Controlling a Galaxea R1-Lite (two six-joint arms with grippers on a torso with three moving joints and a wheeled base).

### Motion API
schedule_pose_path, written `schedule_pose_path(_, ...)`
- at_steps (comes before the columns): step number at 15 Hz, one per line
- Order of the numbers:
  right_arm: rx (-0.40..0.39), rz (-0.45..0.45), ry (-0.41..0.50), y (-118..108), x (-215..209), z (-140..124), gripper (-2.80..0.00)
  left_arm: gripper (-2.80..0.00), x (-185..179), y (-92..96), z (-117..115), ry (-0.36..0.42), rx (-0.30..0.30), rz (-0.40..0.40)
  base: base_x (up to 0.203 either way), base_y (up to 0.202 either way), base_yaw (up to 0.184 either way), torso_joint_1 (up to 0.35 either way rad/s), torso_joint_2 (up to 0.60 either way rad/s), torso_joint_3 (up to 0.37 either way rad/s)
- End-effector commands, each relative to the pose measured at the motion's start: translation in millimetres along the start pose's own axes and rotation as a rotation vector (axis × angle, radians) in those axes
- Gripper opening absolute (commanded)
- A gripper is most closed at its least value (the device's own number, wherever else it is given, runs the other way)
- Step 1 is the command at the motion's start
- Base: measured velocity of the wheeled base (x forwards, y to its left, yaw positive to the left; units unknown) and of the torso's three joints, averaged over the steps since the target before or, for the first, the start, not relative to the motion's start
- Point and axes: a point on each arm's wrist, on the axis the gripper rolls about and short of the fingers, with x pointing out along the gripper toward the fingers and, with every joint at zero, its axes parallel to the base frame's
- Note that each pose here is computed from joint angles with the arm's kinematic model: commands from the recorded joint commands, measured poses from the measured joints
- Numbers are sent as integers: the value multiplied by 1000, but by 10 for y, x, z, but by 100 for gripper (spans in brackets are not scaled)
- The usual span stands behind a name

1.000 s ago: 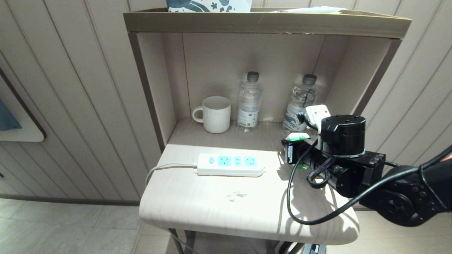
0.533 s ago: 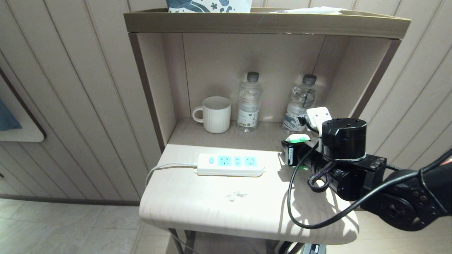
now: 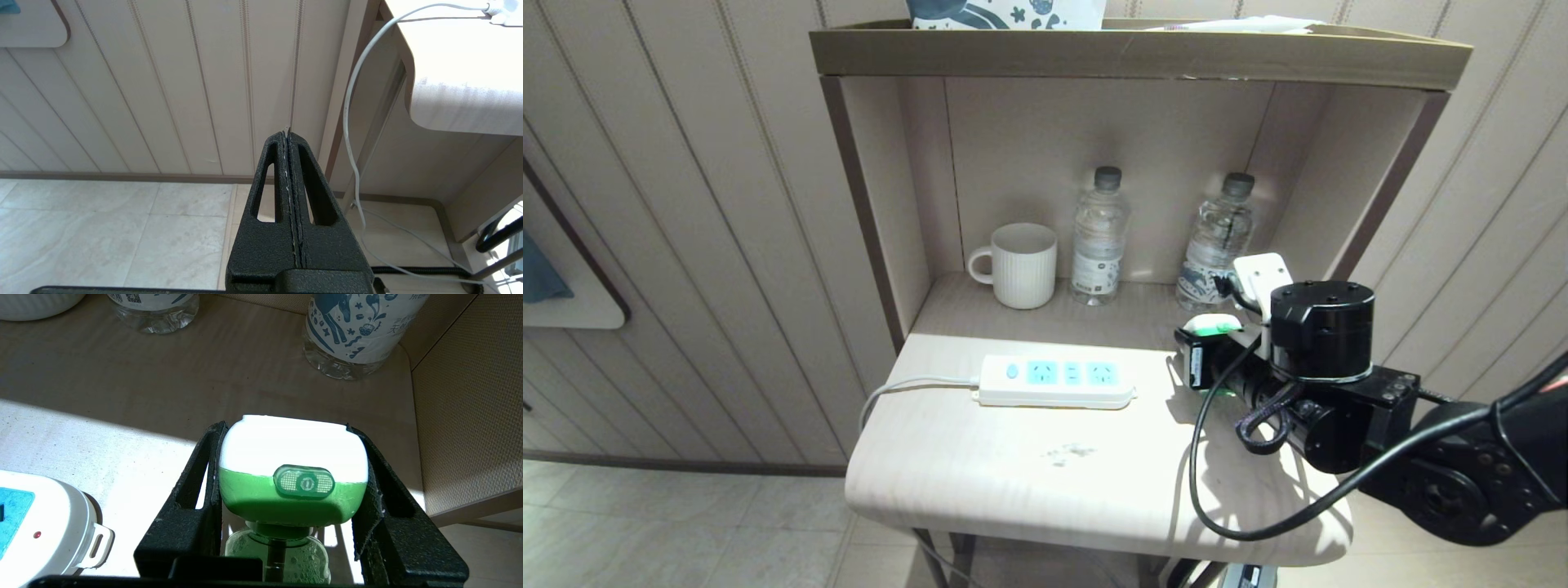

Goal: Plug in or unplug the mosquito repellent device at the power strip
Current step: Place the mosquito repellent liquid on the table

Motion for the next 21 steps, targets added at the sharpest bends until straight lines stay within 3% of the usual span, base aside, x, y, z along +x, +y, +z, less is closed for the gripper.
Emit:
schedule_pose_path(1, 2, -2, -3, -4, -9, 3, -280, -280, 0, 0, 0, 0, 0, 0, 0, 0, 0, 0, 0, 0)
schedule_pose_path(10, -17, 10, 16, 24, -58, -65, -280, -280, 0, 0, 0, 0, 0, 0, 0, 0, 0, 0, 0, 0)
schedule_pose_path(21, -30, 17, -67, 14, -93, -50, -280, -280, 0, 0, 0, 0, 0, 0, 0, 0, 0, 0, 0, 0)
